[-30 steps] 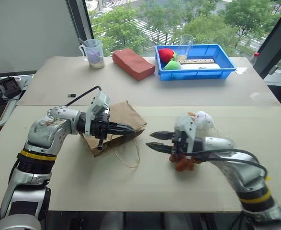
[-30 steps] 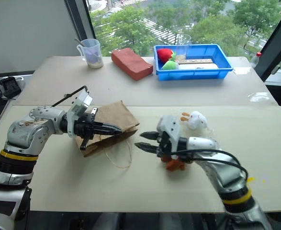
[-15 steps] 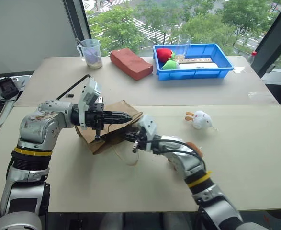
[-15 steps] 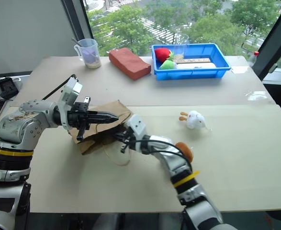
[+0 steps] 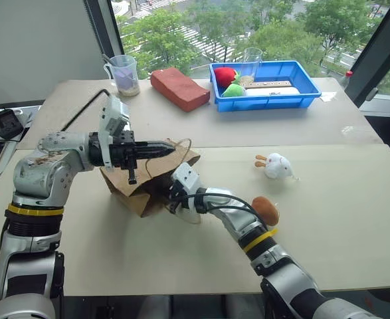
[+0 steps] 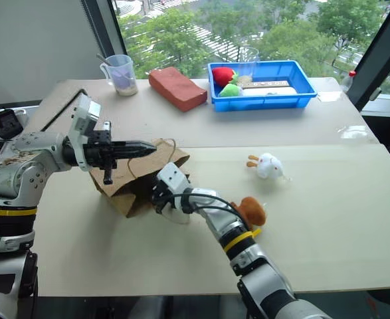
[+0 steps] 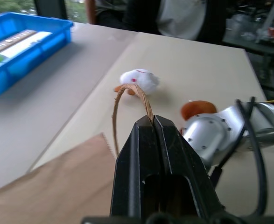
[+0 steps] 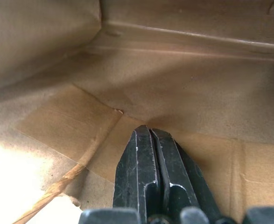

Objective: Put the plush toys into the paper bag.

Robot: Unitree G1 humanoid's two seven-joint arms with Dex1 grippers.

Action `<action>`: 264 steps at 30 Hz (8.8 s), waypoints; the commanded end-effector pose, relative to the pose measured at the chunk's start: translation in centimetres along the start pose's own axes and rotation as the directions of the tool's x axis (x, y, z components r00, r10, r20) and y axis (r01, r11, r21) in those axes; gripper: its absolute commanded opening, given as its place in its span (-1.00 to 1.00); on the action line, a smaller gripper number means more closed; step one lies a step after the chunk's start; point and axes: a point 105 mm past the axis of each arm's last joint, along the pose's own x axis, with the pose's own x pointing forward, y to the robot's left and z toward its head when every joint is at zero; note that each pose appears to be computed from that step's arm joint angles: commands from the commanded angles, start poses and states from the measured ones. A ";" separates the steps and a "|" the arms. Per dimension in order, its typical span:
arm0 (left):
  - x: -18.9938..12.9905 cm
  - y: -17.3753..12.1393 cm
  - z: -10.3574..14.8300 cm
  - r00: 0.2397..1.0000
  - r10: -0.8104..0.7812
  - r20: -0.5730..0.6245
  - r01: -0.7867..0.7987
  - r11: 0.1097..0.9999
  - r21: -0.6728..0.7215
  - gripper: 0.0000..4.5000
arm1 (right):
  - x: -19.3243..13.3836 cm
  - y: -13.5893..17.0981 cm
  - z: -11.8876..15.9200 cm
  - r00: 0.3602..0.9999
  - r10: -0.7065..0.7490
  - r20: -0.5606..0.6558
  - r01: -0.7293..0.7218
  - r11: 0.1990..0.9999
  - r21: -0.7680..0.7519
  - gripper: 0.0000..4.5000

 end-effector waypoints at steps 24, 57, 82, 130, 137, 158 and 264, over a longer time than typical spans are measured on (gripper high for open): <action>-3.2 3.2 7.8 0.917 0.321 0.235 -0.383 0.873 0.303 -1.00 | -1.1 -2.7 0.7 0.994 -0.100 -0.043 0.101 0.995 0.018 -0.98; -1.7 1.5 2.7 0.981 0.184 0.065 -0.194 0.948 0.250 -1.00 | -23.7 -4.9 2.4 0.957 -0.100 -0.273 0.088 0.995 -0.056 0.99; -2.2 1.3 2.6 0.978 0.204 0.037 -0.207 0.946 0.250 -1.00 | -23.1 -3.8 -0.2 0.963 0.005 -0.270 0.031 0.991 0.130 -0.99; 1.0 -0.9 5.3 0.985 0.052 0.166 -0.088 0.971 0.222 -1.00 | 1.0 -1.5 9.7 0.984 -0.116 0.133 0.087 0.974 0.207 -0.99; 0.5 -0.4 4.4 0.986 0.089 0.141 -0.116 0.974 0.193 -1.00 | -1.8 -1.5 12.5 0.959 -0.112 0.261 0.082 0.989 0.121 -0.99; 1.2 -0.2 4.6 0.984 0.090 0.153 -0.115 0.980 0.162 -1.00 | -3.6 0.4 9.1 0.992 0.070 0.100 -0.073 0.997 0.027 0.99; 1.3 -0.3 5.3 0.984 0.055 0.169 -0.084 0.982 0.169 -1.00 | -8.1 -3.5 6.9 0.996 -0.027 0.081 0.012 0.985 0.173 -0.99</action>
